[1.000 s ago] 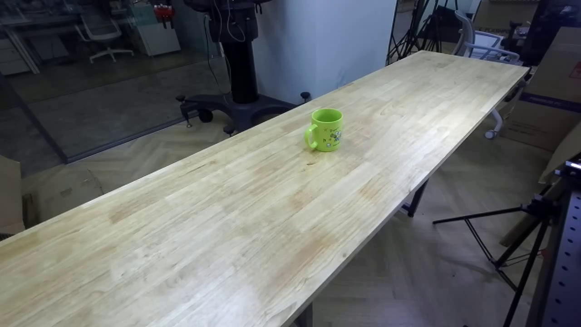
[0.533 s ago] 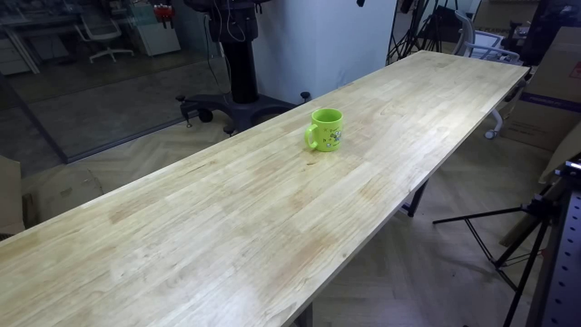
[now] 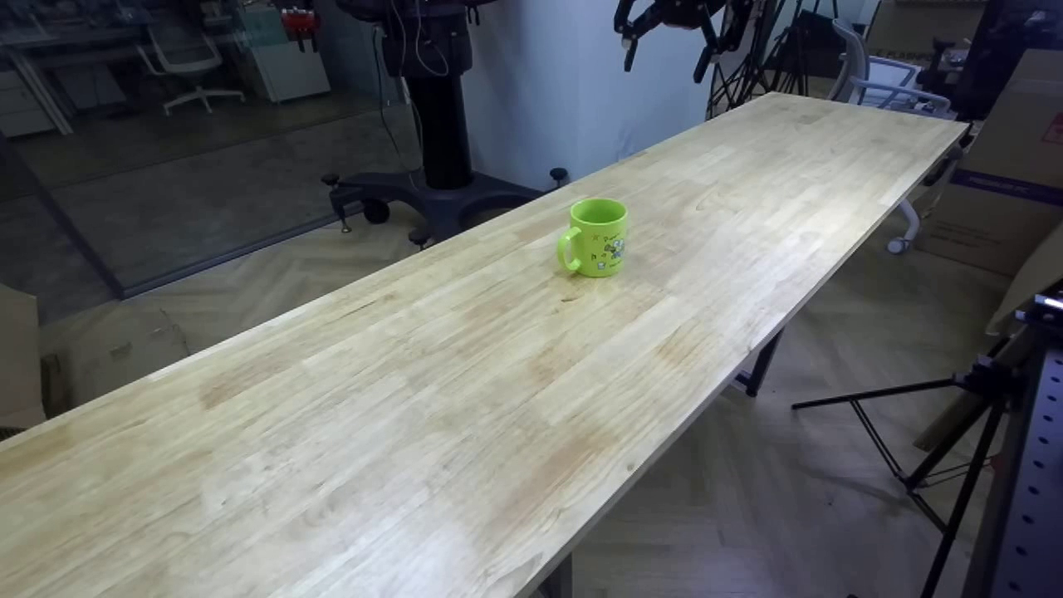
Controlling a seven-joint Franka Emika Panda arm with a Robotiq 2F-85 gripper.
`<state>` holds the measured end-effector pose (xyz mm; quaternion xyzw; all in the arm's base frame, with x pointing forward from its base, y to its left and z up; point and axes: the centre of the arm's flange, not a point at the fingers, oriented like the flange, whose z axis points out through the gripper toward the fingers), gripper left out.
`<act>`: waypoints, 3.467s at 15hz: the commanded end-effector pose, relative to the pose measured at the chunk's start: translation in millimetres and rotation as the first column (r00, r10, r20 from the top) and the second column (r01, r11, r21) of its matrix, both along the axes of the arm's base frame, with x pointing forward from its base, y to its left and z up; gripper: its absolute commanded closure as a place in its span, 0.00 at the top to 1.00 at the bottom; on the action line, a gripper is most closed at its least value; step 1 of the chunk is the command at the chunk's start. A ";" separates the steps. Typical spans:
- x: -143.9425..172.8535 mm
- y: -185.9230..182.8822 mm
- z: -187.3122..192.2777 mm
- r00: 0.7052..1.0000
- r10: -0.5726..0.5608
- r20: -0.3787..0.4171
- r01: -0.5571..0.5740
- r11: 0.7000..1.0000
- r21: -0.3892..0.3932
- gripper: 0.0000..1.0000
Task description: Put the paper glue in the mug
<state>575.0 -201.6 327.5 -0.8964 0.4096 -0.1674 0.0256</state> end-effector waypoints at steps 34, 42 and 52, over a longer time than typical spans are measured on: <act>126.7 -60.7 -210.2 0.936 0.079 -0.344 -0.033 0.990 0.135 1.00; 130.0 -57.0 -239.6 0.935 0.096 -0.341 -0.063 0.992 0.105 1.00; 139.6 -52.3 -251.7 0.976 0.046 -0.212 -0.027 0.995 0.092 0.60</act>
